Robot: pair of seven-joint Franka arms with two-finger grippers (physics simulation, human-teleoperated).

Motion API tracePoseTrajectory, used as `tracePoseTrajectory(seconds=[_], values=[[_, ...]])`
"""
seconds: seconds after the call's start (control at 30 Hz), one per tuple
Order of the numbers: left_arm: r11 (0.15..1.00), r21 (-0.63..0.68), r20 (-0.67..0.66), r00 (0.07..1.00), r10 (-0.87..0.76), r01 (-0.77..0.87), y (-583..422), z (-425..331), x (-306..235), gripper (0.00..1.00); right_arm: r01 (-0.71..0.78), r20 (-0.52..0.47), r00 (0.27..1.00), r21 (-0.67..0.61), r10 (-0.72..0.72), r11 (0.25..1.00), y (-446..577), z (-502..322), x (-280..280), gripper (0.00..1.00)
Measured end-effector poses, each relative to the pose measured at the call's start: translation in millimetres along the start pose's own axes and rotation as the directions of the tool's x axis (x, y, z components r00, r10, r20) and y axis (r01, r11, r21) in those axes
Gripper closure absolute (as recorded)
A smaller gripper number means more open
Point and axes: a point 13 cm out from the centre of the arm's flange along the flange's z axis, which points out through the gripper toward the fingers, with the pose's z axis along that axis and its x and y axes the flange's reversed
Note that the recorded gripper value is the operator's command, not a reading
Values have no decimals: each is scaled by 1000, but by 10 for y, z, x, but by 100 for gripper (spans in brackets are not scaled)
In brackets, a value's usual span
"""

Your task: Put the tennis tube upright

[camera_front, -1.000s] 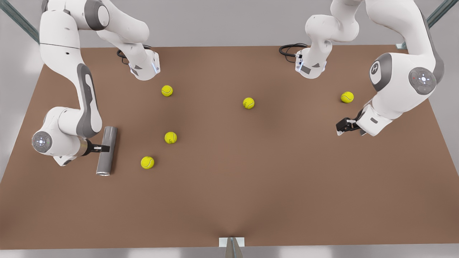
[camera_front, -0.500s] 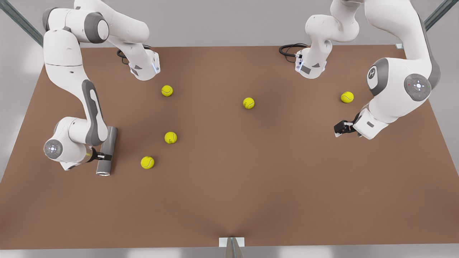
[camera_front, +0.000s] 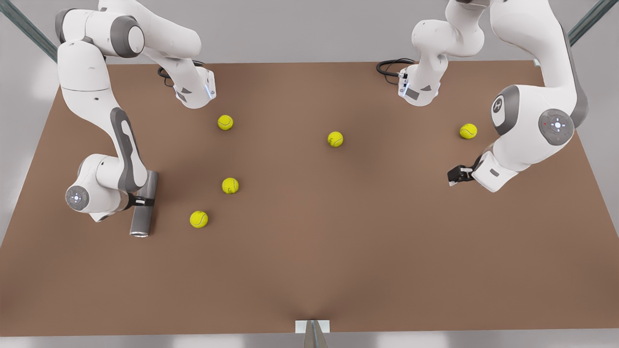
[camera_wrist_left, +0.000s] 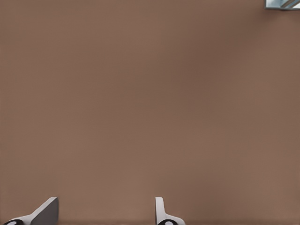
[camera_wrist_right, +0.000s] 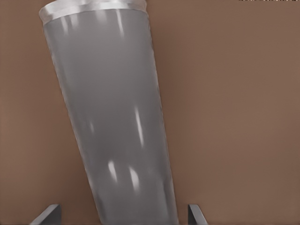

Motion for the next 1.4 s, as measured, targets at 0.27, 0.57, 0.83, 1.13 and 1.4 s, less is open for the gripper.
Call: tracePoseTrajectory(seconds=[0.27, 0.57, 0.83, 1.13, 1.4], values=[[1000, -2, -8, 1000, -2, 2, 9, 58, -14, 0, 37, -32, 999, -5, -37, 999, -46, 184, 45, 0], [1000, -3, -11, 1000, -3, 3, 12, 93, -24, 0, 65, -75, 995, -13, -66, 998, -49, 441, 96, 29], [1000, -3, -19, 1000, -5, 5, 18, 135, -31, 0, 97, -65, 993, -18, -98, 995, 22, 388, 56, 34], [1000, -3, -18, 1000, -5, 5, 18, 134, -32, 0, 403, 106, 902, 134, -417, 905, 1465, -1129, -621, 35], [1000, -3, -19, 1000, -5, 5, 17, 138, -33, 0, 844, 99, 409, 338, -907, 417, 5271, -1468, 385, 35]])
